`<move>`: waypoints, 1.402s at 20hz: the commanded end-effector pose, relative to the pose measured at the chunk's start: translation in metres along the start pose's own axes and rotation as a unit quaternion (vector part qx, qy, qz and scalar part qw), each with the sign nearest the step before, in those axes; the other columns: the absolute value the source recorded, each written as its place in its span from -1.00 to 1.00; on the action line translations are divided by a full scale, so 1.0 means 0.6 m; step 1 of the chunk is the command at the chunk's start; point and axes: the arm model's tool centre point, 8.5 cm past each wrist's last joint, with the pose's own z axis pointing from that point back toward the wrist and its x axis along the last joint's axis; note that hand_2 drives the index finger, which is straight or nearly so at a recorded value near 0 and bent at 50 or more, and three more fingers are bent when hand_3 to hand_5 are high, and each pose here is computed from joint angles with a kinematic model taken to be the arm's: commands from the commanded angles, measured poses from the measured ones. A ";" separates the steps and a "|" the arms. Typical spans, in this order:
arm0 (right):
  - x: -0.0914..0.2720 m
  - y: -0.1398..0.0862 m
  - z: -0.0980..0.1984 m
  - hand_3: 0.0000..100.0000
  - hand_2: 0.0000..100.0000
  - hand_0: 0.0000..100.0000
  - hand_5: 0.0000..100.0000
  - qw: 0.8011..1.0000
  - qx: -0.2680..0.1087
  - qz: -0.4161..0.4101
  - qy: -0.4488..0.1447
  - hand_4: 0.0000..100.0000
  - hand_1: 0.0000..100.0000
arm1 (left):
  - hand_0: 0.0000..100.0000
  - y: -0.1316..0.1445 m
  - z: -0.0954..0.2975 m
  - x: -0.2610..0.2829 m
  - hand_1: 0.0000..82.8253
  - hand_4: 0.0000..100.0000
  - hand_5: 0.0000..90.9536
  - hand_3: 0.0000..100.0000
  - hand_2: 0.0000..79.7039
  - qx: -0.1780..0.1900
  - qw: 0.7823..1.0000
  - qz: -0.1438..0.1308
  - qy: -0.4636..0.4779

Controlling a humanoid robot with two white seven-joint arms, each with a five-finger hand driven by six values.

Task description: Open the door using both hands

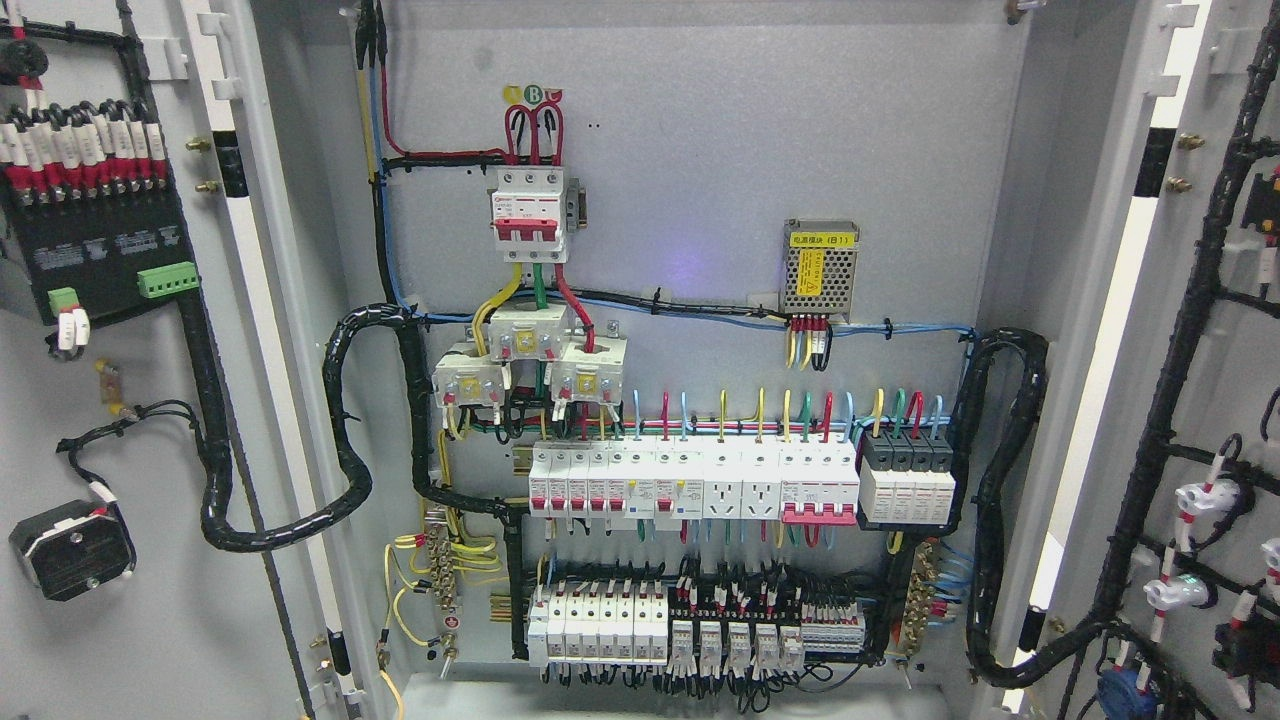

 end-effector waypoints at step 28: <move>-0.005 -0.077 0.028 -0.46 -0.92 -0.04 -0.35 1.000 -0.003 -0.013 0.018 -0.42 -1.00 | -0.76 0.025 -0.020 -0.028 -0.06 -1.00 -1.00 -1.00 -1.00 0.000 1.000 -0.011 0.022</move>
